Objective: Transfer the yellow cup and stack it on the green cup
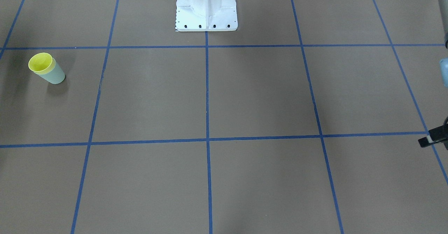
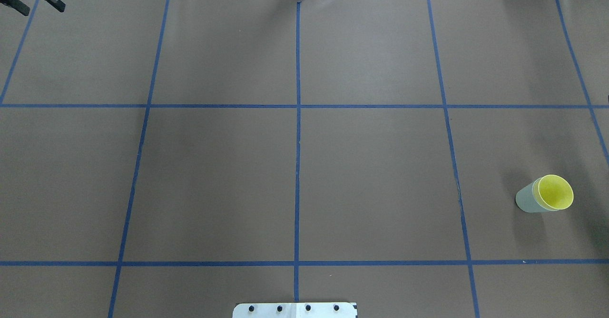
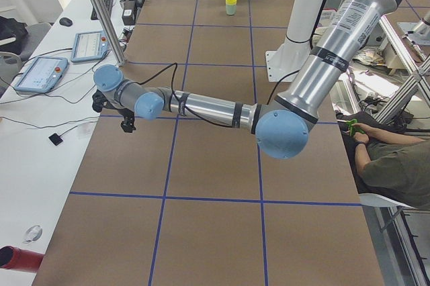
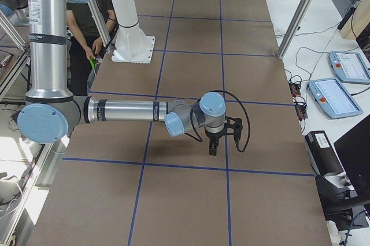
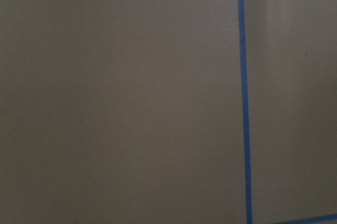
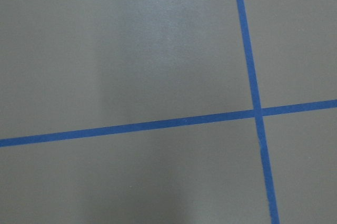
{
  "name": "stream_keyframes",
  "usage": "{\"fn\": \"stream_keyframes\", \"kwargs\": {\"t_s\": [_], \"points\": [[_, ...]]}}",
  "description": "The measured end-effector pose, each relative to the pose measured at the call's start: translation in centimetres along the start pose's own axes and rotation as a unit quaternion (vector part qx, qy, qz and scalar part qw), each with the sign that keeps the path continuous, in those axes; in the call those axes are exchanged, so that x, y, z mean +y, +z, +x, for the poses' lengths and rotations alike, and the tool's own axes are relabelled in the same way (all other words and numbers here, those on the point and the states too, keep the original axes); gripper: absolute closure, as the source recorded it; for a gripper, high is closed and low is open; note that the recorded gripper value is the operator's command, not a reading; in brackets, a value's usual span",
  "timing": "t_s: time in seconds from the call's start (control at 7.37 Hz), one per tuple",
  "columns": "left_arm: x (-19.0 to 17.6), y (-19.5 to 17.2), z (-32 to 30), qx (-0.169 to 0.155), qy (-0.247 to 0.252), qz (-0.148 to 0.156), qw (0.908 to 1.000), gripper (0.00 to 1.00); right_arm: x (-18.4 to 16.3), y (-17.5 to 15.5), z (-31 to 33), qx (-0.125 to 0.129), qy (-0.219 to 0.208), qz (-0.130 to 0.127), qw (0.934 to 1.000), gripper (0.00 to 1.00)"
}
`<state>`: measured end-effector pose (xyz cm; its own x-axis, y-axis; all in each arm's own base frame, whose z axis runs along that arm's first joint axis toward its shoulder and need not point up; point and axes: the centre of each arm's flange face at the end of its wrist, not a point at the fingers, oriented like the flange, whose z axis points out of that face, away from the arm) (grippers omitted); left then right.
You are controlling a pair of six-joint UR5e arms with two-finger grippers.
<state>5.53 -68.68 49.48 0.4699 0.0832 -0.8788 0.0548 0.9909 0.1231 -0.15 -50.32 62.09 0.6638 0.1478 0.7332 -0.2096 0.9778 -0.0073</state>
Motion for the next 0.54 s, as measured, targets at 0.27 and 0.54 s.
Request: {"fn": "stream_keyframes", "kwargs": {"t_s": [0.27, 0.54], "points": [[5.3, -1.0, -8.2, -0.059, 0.079, 0.025, 0.9948, 0.01, -3.1, -2.7, 0.4, 0.010, -0.006, -0.020, 0.9997, 0.00], [7.0, -1.0, -11.9, -0.137, 0.084, 0.017, 0.9869, 0.00, -4.3, -4.1, 0.7, 0.020, -0.031, -0.035, 0.9987, 0.00]]}}
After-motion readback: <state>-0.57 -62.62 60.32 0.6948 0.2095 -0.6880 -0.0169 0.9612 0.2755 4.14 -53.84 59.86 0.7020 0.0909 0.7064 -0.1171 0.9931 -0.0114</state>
